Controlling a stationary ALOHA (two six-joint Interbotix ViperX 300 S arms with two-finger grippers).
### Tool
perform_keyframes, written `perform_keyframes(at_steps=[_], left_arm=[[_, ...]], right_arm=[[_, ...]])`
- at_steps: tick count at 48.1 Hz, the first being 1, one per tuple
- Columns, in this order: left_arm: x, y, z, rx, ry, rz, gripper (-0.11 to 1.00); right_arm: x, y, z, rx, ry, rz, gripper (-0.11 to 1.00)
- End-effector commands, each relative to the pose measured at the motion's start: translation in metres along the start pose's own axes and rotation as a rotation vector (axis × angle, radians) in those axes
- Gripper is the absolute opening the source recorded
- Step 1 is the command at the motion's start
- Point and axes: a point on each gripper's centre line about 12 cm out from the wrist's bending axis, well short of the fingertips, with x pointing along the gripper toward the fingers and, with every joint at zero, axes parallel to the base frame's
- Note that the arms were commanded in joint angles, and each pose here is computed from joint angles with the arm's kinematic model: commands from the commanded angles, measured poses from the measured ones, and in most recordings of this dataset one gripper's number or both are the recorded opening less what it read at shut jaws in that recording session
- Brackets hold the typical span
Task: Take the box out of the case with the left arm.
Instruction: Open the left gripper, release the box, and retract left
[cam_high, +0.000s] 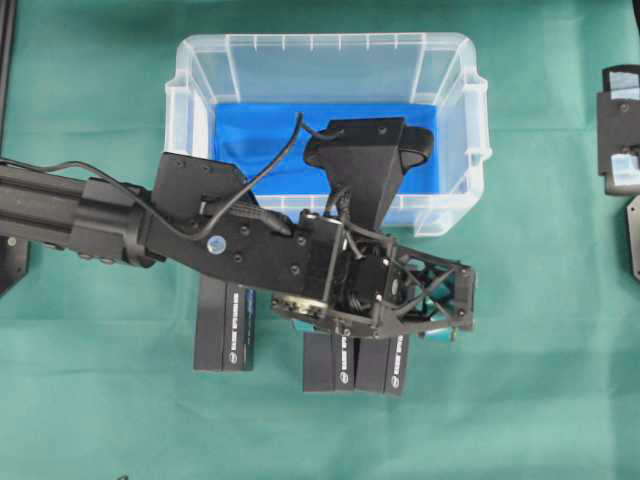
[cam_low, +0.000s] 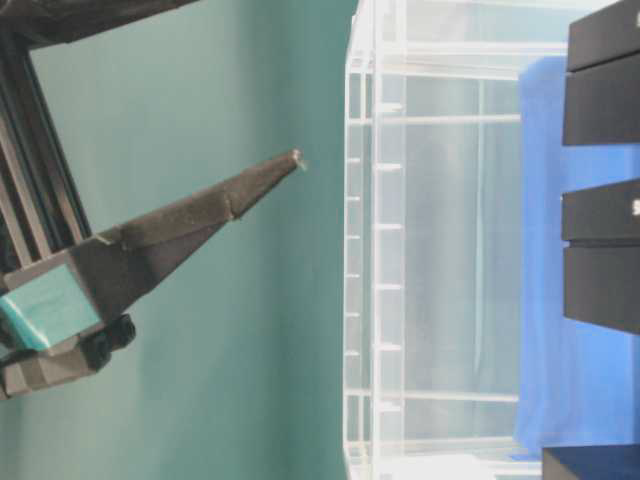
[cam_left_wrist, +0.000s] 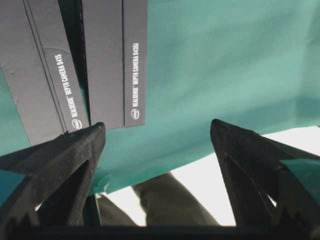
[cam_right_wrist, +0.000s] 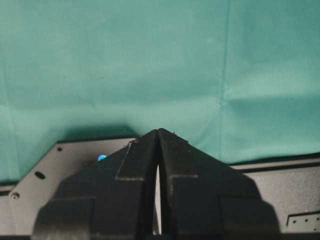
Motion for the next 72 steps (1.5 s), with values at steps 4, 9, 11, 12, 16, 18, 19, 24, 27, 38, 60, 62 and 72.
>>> perform_keyframes(at_steps=[4,9,11,12,16,18,19,24,27,38,60,62,72], left_arm=[[-0.034,0.002,0.001,0.002,0.006,-0.044,0.89],[-0.039,0.015,-0.002,0.012,0.007,-0.016,0.89],[-0.042,0.023,-0.002,0.014,0.006,-0.002,0.89],[-0.043,0.026,-0.003,0.016,0.007,0.004,0.89],[-0.050,0.041,-0.005,0.020,0.008,0.022,0.89],[-0.054,0.049,-0.006,0.023,0.010,0.028,0.89],[-0.058,0.053,-0.006,0.026,0.011,0.028,0.89],[-0.070,0.077,-0.006,0.030,0.012,0.046,0.89],[-0.076,0.091,-0.007,0.028,0.015,0.053,0.89],[-0.097,0.143,-0.008,0.014,0.022,0.075,0.89],[-0.123,0.238,-0.004,0.008,0.045,0.072,0.89],[-0.125,0.243,-0.003,0.009,0.047,0.067,0.89],[-0.133,0.260,0.002,0.008,0.050,0.054,0.89]], right_arm=[[-0.004,-0.001,0.001,0.004,-0.021,0.001,0.00],[-0.005,-0.001,0.001,0.001,-0.023,0.000,0.00],[-0.004,-0.001,0.001,0.001,-0.020,0.001,0.00],[-0.004,-0.001,0.001,0.002,-0.020,-0.001,0.00],[-0.005,-0.001,0.001,0.001,-0.020,0.001,0.00],[-0.004,-0.001,0.001,0.001,-0.020,0.000,0.00],[-0.004,-0.001,0.001,-0.001,-0.020,-0.001,0.00],[-0.004,-0.001,0.001,-0.002,-0.018,-0.001,0.00],[-0.005,-0.001,0.000,-0.002,-0.018,-0.001,0.00],[-0.007,-0.002,-0.005,0.002,0.008,-0.003,0.00],[-0.012,-0.004,-0.014,0.011,0.040,-0.010,0.00],[-0.012,-0.004,-0.014,0.011,0.040,-0.008,0.00],[-0.012,-0.004,-0.014,0.012,0.041,-0.010,0.00]])
